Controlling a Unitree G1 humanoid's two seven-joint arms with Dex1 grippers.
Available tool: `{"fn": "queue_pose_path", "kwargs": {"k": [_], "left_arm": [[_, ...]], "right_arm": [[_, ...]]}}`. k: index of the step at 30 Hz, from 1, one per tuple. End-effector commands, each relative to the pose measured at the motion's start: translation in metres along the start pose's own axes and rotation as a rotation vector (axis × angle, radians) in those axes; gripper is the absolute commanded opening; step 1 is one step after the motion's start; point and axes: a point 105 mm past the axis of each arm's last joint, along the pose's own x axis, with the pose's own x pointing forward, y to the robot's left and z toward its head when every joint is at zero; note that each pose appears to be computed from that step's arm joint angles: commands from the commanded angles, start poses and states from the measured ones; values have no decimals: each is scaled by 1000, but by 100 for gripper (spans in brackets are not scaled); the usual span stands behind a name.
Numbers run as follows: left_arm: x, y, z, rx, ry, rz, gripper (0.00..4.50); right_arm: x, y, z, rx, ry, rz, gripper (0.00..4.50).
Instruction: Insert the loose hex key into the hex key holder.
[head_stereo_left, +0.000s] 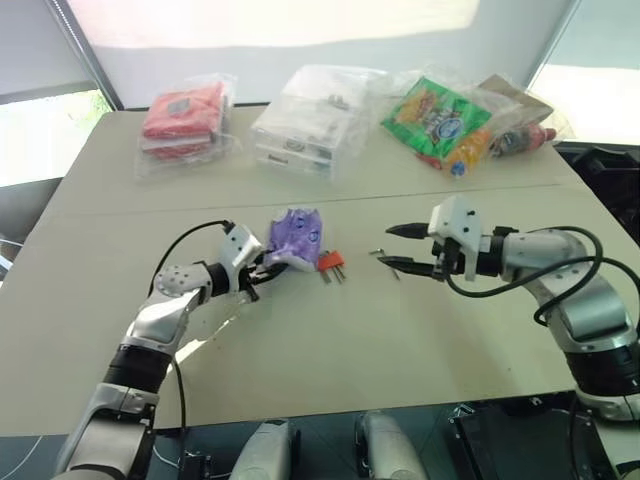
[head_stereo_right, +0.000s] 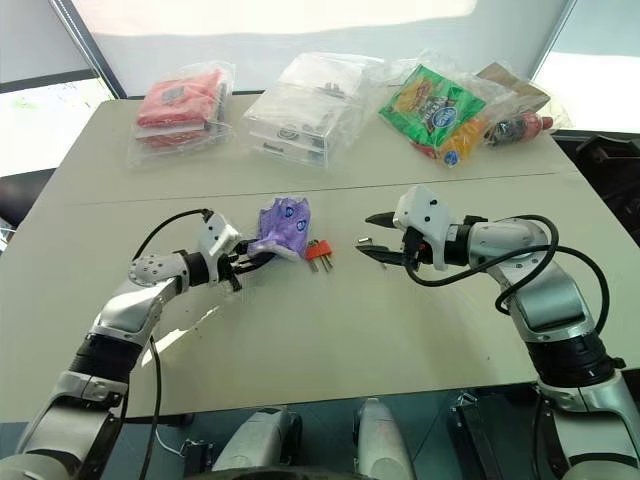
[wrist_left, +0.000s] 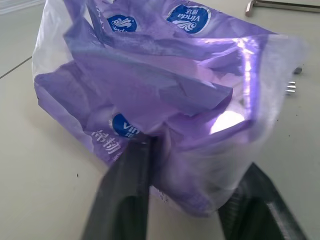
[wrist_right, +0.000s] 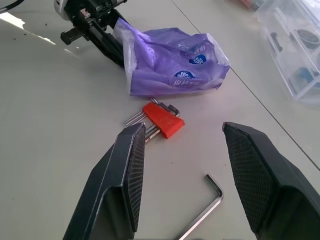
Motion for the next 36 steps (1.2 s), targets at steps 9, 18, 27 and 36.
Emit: {"fn": "queue_pose_path", "kwargs": {"k": [9,18,27,36], "left_arm": [[-61,76,13,-40,-79,598,4],[-231,126,-37,-237,53,1465,4],[-295,120,-80,-397,148,1674,4],[-267,123,-84,-466,94,1550,4]], "right_arm": [[4,0,13,-39,-47,-7,254],[18,5,14,-32,-72,52,254],[24,1,17,-49,-85,72,254],[24,2,17,-50,-87,68,254]]}}
